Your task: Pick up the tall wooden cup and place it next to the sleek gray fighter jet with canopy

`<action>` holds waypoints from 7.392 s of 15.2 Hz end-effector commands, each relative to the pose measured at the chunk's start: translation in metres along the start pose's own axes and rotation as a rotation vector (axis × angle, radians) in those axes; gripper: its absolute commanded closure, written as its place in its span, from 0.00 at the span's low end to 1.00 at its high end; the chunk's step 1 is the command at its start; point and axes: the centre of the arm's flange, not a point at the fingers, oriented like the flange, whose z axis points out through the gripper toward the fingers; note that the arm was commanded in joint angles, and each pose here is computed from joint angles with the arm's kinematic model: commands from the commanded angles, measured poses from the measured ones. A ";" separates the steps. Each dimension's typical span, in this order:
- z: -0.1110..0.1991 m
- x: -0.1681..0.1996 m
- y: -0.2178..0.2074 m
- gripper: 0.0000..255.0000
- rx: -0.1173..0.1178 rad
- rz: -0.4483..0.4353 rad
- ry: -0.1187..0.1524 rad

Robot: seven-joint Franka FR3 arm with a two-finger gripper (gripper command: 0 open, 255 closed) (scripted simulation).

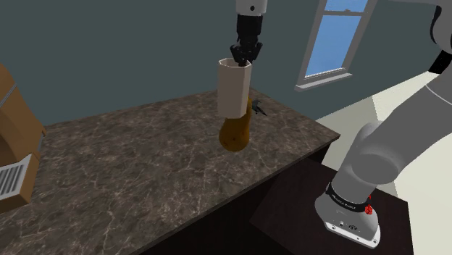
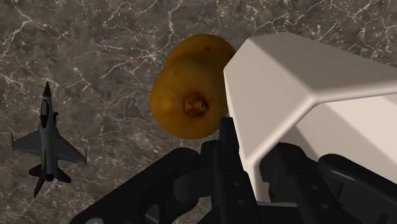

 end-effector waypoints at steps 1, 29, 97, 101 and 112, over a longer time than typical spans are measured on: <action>0.000 0.000 0.028 1.00 0.000 -0.001 0.000; 0.006 0.006 0.397 1.00 0.000 -0.001 0.000; 0.254 0.005 0.570 0.00 0.000 -0.001 0.000; 0.254 0.005 0.570 0.00 0.000 -0.001 0.000; 0.204 0.005 0.570 0.00 0.000 -0.001 0.000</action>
